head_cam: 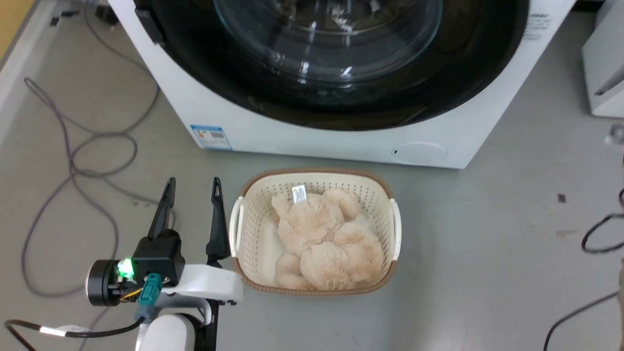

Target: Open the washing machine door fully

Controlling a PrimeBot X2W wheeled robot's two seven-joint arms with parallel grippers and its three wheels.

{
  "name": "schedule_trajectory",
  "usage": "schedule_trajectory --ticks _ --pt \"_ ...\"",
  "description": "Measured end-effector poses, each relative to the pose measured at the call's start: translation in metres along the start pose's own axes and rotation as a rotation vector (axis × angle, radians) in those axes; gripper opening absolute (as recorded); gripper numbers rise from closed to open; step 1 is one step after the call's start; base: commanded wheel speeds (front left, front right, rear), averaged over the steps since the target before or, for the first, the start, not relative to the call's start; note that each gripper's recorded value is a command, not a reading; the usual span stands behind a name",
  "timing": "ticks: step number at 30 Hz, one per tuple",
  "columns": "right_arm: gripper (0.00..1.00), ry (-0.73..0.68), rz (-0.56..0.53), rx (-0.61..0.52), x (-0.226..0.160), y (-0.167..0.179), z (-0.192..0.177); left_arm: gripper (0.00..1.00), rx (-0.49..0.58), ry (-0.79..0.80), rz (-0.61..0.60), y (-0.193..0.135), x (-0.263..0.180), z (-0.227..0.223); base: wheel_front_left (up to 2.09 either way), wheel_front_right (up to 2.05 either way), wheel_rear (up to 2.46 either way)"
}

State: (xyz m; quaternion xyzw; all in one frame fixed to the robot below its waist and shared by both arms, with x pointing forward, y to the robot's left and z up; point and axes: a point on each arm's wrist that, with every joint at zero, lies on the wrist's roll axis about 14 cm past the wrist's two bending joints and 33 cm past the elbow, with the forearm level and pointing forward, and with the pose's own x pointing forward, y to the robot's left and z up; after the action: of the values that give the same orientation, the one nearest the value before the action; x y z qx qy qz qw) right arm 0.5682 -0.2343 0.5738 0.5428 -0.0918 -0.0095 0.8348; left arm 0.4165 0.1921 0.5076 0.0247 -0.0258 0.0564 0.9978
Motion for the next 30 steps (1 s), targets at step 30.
schedule_trajectory --ticks 30 --pt "0.0 0.31 0.012 0.098 0.082 0.008 -0.099 1.0 0.033 0.013 0.071 0.013 0.018 -0.024 0.0 0.0 0.0"
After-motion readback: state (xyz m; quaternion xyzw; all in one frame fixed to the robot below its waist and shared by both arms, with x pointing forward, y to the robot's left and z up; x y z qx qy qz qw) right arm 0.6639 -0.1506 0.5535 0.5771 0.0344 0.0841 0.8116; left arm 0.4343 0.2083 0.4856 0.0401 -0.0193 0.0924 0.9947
